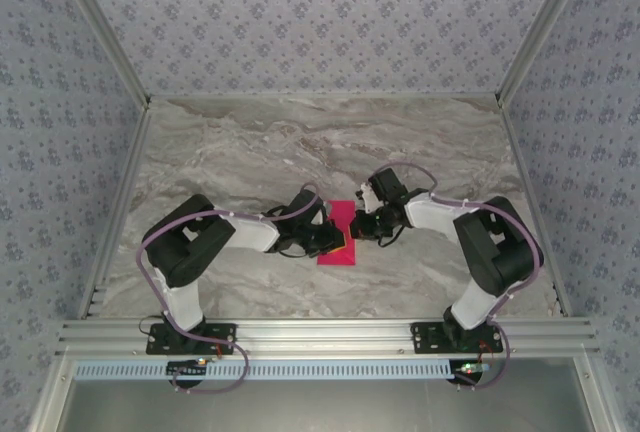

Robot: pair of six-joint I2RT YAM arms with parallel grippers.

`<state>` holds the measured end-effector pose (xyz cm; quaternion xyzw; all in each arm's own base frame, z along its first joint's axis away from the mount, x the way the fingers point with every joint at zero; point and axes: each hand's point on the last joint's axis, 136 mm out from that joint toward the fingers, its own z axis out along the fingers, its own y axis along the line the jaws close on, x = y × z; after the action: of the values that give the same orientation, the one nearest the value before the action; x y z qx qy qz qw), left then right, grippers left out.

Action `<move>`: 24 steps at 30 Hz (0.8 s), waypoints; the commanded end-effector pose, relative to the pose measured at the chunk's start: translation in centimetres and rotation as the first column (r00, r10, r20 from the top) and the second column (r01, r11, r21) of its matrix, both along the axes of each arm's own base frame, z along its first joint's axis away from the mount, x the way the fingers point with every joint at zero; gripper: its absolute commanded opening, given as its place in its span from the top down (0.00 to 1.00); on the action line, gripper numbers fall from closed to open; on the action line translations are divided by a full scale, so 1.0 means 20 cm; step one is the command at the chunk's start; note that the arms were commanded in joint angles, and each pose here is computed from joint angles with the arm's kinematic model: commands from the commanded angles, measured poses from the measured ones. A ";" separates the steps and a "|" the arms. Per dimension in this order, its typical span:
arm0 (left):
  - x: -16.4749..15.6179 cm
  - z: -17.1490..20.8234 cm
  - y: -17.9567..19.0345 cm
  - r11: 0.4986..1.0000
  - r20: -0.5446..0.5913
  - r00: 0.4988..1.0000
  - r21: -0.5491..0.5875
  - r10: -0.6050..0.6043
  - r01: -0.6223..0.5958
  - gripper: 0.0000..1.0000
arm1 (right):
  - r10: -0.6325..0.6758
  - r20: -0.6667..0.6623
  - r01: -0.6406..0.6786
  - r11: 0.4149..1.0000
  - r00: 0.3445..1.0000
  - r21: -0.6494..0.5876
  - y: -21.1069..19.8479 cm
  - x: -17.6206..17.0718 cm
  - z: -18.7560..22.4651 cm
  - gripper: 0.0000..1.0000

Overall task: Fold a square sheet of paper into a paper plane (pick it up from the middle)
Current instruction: Fold the triangle a second time at the center of the table.

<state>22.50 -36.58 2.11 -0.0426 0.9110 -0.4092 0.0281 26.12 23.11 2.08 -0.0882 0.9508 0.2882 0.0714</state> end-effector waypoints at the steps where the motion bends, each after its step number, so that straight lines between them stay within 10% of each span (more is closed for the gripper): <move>1: -0.04 -0.08 0.05 0.998 -0.034 0.999 0.065 0.011 -0.008 0.92 | 0.006 -0.023 -0.006 1.000 1.000 -0.004 0.01 0.00 -0.02 0.98; 12: 0.09 0.12 0.02 0.996 0.114 0.992 0.075 -0.054 0.046 0.92 | -0.003 -0.129 -0.022 0.981 0.992 -0.191 -0.16 -0.10 -0.23 0.98; 24: 0.07 -0.07 0.14 0.986 0.062 0.998 0.164 -0.027 0.017 0.92 | -0.025 -0.131 -0.005 0.974 0.991 -0.228 -0.21 -0.10 -0.25 0.98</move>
<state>24.43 -35.41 2.45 -0.0138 0.9290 -0.3646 0.0616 26.28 22.81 1.49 -0.0921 0.9550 0.2778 0.0485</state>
